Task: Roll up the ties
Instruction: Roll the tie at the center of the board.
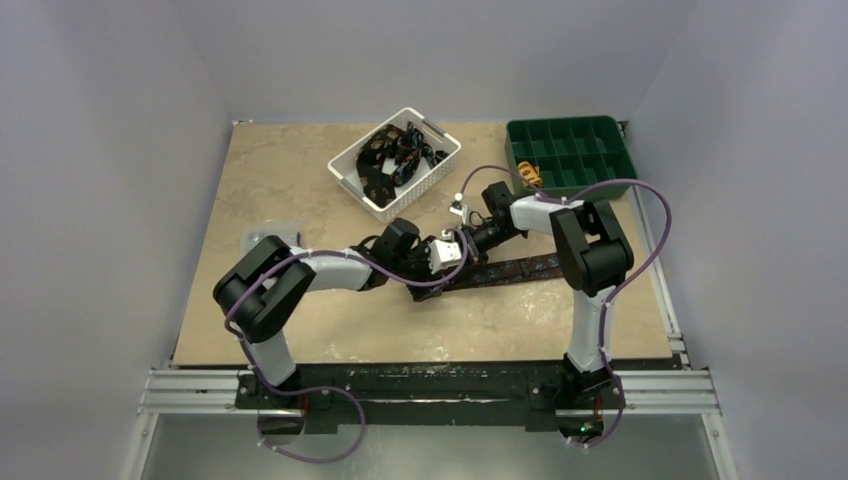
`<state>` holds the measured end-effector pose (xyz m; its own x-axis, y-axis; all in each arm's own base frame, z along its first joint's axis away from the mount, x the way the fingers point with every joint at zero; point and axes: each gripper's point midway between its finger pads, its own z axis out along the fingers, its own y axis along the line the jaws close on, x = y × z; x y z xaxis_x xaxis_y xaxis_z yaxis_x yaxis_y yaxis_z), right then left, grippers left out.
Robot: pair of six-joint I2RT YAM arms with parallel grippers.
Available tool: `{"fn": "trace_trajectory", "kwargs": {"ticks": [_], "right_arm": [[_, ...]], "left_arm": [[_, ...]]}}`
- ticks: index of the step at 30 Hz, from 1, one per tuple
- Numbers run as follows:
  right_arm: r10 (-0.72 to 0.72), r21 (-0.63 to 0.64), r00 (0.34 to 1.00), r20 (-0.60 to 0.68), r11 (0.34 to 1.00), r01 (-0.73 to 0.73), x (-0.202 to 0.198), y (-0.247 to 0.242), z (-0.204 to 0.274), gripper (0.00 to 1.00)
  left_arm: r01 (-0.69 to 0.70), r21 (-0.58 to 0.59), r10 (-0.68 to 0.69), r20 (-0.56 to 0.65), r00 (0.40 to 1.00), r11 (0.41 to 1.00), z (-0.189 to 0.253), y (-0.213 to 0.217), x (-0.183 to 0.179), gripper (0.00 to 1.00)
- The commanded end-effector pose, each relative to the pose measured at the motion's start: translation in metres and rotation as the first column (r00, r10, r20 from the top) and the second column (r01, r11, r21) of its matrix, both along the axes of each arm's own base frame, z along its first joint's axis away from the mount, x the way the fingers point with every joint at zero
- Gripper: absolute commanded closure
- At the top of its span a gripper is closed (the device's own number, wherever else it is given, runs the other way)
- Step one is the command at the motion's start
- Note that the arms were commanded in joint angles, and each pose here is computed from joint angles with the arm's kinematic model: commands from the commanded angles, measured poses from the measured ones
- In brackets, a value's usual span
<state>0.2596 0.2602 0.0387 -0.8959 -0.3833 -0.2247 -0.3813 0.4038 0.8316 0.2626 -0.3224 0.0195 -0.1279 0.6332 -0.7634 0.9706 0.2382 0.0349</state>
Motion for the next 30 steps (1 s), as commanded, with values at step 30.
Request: {"fn": "trace_trajectory", "kwargs": {"ticks": [30], "right_arm": [[-0.018,-0.356,0.998,0.056,0.934,0.037,0.013,-0.053,-0.074,1.0]], "left_arm": [[0.064,-0.202,-0.043,0.107,0.993,0.977,0.009,-0.036,0.012,0.52]]}}
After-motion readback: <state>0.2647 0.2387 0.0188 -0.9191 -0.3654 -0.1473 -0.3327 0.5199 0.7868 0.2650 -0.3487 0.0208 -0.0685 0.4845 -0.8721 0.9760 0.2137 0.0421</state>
